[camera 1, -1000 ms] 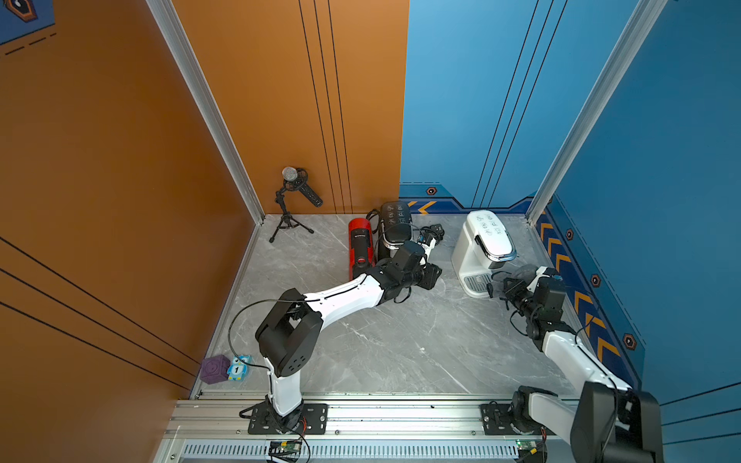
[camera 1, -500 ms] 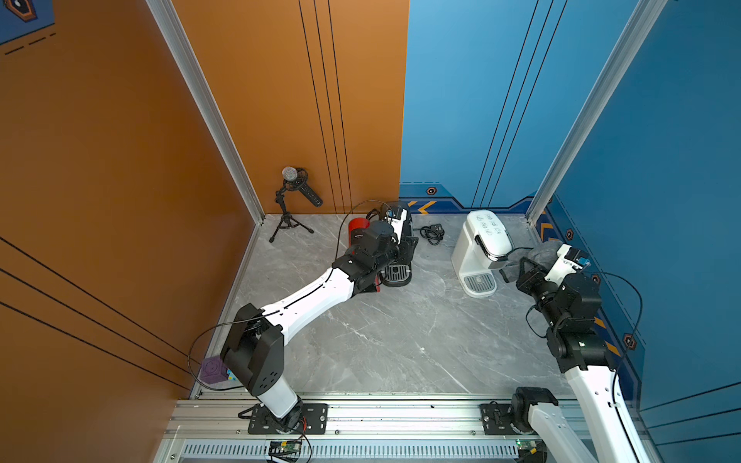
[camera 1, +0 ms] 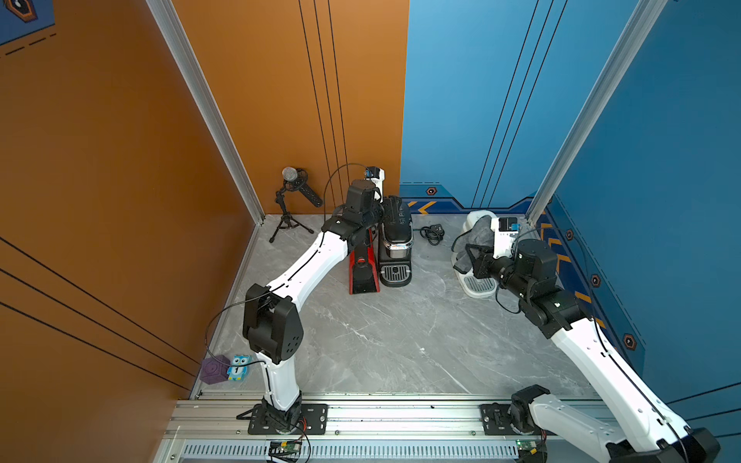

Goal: Wipe the surface of a coffee machine
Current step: Move the coffee machine to the center of the board.

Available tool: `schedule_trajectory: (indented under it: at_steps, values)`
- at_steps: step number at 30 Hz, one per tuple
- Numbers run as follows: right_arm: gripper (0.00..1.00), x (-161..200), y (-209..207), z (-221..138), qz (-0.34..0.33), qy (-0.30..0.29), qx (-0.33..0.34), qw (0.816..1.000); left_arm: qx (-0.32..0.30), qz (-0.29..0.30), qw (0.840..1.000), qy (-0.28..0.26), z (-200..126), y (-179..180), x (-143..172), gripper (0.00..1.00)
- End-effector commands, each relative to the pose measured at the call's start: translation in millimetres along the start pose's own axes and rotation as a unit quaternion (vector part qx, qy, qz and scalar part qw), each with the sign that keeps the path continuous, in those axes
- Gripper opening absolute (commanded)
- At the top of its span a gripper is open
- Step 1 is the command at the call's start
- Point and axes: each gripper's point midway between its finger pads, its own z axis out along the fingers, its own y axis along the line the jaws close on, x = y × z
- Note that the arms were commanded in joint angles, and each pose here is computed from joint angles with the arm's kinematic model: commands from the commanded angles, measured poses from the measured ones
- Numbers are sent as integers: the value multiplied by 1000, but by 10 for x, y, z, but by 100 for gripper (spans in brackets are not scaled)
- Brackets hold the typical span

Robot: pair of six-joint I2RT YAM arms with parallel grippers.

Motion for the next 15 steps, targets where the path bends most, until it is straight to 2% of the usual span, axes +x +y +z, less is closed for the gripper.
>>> schedule_trajectory:
  at_steps: [1, 8, 15]
  values:
    - [20, 56, 122, 112, -29, 24, -8, 999, -9, -30, 998, 56, 205, 251, 167, 55]
    - [20, 203, 198, 228, -37, 42, -8, 998, 7, -50, 996, 79, 598, 411, 204, 54]
    - [20, 299, 33, 244, -30, 49, 23, 998, 29, -66, 989, 130, 776, 301, 569, 54]
